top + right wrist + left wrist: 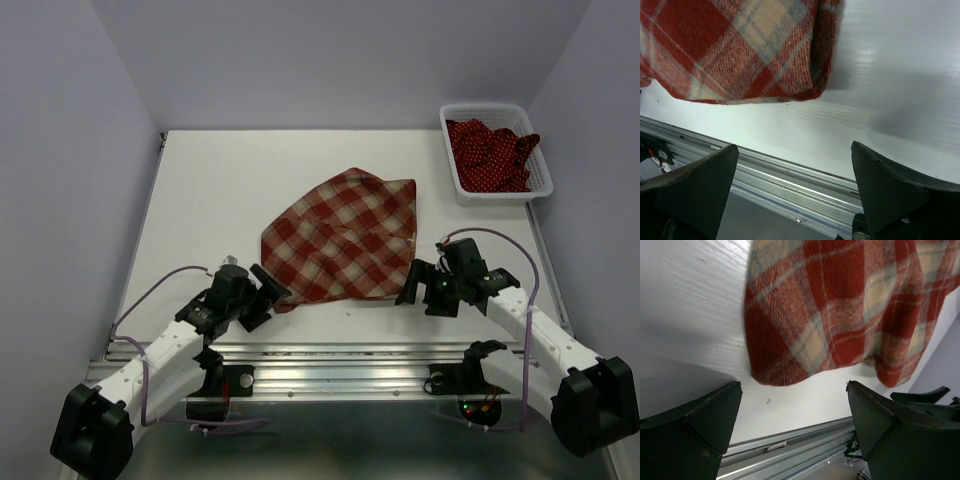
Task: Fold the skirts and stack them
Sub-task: Flatten the skirt out
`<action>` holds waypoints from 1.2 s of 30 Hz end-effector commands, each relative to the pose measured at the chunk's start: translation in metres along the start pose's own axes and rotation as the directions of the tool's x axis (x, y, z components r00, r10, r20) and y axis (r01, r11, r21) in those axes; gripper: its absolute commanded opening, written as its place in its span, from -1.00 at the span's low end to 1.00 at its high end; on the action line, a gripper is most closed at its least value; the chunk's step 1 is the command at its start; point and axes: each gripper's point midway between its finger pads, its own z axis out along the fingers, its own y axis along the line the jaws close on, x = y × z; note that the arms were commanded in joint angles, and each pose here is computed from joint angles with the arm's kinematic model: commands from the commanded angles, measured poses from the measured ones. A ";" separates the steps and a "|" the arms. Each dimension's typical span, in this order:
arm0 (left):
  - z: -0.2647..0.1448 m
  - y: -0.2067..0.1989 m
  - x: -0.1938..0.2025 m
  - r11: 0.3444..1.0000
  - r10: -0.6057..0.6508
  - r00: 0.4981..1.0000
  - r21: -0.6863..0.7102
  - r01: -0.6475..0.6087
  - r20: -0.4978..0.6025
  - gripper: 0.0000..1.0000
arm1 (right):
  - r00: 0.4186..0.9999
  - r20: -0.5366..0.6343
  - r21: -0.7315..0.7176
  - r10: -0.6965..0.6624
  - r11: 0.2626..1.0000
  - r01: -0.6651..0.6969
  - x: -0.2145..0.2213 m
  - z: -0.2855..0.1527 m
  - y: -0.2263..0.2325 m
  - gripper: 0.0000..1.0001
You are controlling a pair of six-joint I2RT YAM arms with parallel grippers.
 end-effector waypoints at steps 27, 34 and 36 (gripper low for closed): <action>0.025 -0.002 -0.004 0.998 -0.037 0.999 -0.043 0.038 0.011 -1.00 | 0.982 0.138 -0.119 0.129 0.986 -0.113 -0.035 0.032 0.018 0.79; 0.021 -0.012 -0.012 1.000 -0.011 0.999 -0.020 0.011 0.039 -1.00 | 0.955 0.212 -0.095 0.209 0.977 -0.193 -0.052 0.041 0.011 0.35; 0.019 -0.016 -0.016 1.000 -0.001 0.999 -0.010 0.001 0.054 -1.00 | 0.957 0.200 -0.067 0.212 0.977 -0.203 -0.050 0.047 0.006 0.04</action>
